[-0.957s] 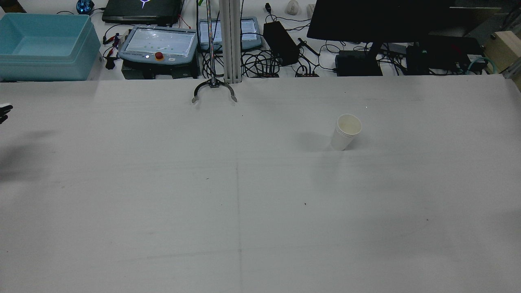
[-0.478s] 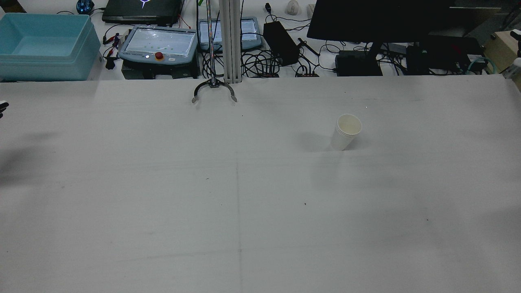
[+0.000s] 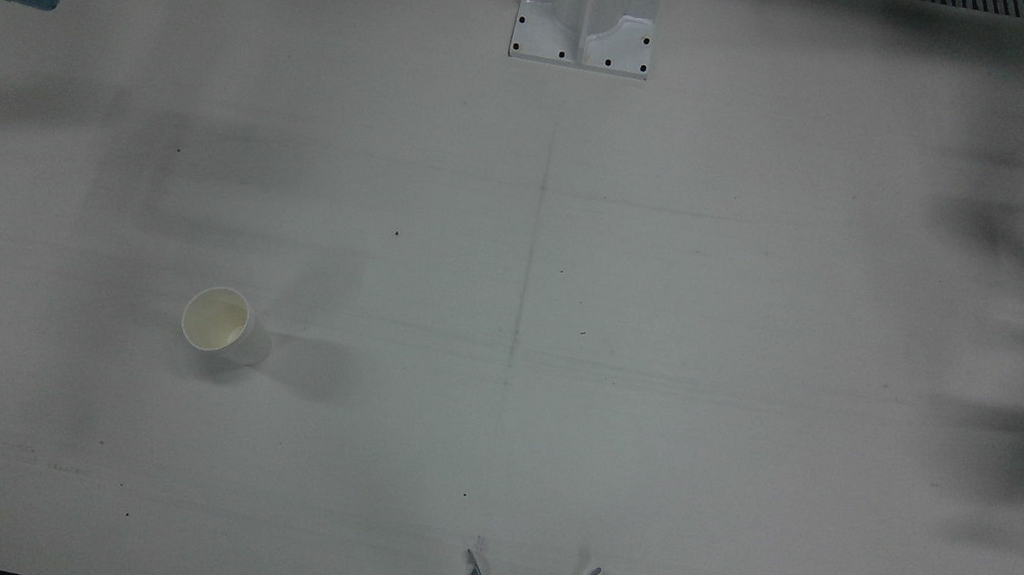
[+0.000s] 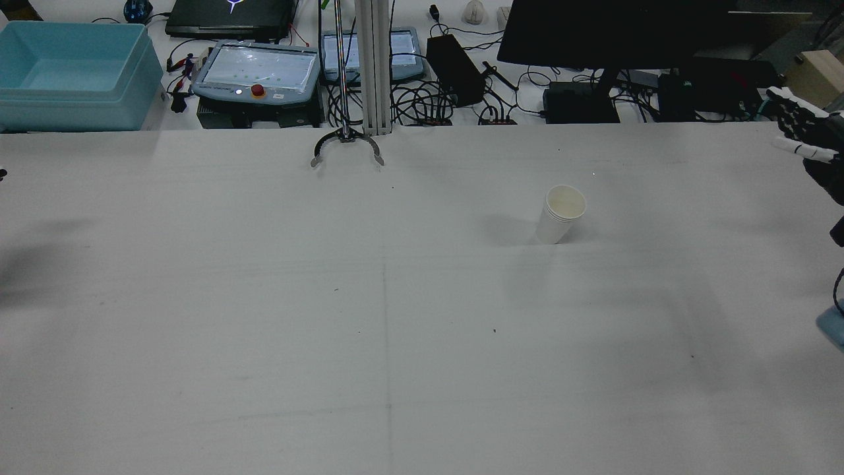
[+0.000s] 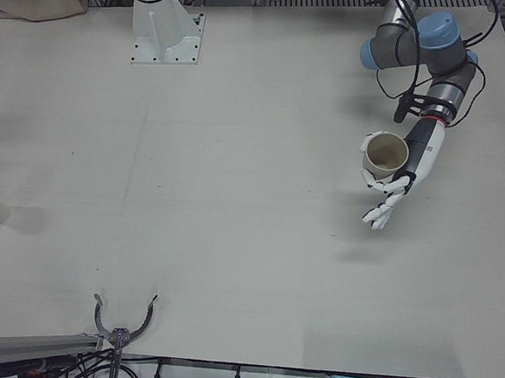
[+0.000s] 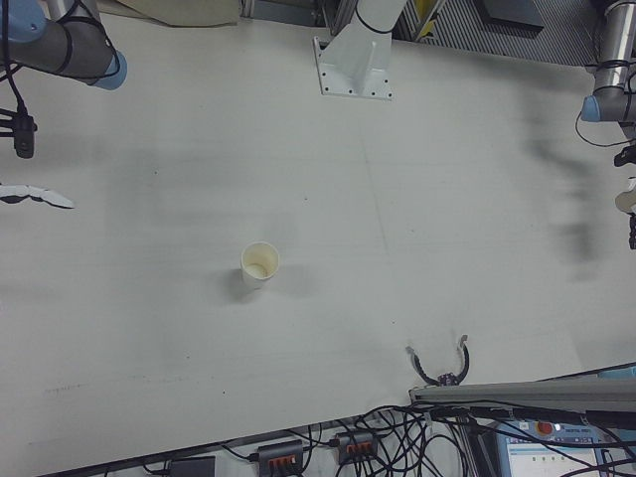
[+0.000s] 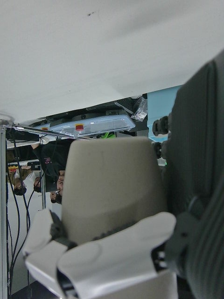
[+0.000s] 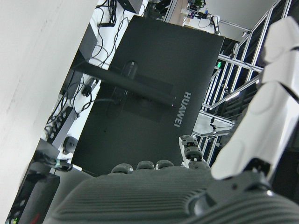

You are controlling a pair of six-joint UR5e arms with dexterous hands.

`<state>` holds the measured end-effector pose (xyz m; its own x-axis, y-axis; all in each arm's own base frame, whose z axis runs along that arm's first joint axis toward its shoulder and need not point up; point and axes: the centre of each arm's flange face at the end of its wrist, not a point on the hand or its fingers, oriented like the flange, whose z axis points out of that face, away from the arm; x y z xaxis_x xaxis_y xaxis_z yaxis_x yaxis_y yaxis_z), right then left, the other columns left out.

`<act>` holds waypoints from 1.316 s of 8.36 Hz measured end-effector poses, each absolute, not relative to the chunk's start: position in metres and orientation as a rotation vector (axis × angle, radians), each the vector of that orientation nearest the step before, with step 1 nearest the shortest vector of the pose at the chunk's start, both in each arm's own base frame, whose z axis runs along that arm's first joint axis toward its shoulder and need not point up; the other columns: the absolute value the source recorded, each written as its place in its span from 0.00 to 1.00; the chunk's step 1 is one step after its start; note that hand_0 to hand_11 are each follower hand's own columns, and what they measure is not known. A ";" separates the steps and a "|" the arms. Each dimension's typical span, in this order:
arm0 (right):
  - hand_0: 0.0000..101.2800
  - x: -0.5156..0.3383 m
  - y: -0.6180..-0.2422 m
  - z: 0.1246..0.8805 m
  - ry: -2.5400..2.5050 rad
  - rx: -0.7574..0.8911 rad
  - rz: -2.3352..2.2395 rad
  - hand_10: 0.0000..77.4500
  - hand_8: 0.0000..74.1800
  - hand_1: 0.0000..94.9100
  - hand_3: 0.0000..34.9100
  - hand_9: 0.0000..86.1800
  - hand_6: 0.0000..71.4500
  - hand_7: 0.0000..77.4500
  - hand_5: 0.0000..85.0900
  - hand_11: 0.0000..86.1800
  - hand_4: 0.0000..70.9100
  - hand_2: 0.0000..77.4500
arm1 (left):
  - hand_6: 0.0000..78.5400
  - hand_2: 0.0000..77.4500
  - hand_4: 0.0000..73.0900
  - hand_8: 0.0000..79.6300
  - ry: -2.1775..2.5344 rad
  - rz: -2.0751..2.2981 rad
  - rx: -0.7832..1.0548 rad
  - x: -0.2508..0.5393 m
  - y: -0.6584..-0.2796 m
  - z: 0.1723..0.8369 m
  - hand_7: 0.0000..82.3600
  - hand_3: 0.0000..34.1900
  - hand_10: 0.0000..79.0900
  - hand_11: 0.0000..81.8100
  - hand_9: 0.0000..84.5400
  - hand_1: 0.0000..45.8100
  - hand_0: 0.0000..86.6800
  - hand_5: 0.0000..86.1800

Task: Pour water
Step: 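Move the right hand in toward the white paper cup, then close the right hand fingers around the white paper cup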

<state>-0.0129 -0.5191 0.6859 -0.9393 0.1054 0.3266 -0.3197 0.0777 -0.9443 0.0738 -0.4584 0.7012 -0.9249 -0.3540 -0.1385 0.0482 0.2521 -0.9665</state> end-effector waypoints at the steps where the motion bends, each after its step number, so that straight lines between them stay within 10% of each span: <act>1: 0.42 -0.047 -0.521 0.677 -2.080 0.198 1.909 0.01 0.01 0.13 0.00 0.01 0.01 0.01 0.08 0.01 0.00 0.21 | 0.24 0.62 0.63 0.12 2.201 -1.718 -0.282 0.073 -0.458 0.701 0.15 0.00 0.05 0.06 0.08 0.15 0.56 0.55; 4: 0.53 -0.173 -0.510 0.653 -2.132 0.138 1.880 0.01 0.01 0.28 0.00 0.01 0.00 0.01 0.05 0.01 0.00 0.18 | 0.24 0.62 0.63 0.12 2.201 -1.719 -0.283 0.073 -0.457 0.702 0.15 0.00 0.05 0.06 0.09 0.15 0.56 0.56; 11: 0.52 -0.315 -0.524 0.625 -2.145 0.097 1.859 0.01 0.01 0.24 0.00 0.01 0.00 0.01 0.04 0.01 0.00 0.25 | 0.24 0.62 0.63 0.12 2.200 -1.718 -0.283 0.074 -0.458 0.703 0.16 0.00 0.05 0.06 0.10 0.15 0.56 0.56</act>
<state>-0.3148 -0.5237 0.6249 -0.9527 0.1435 0.2679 -0.2447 0.1601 -0.9563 0.0740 -0.4576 0.7026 -0.9244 -0.3556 -0.1382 0.0477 0.2515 -0.9667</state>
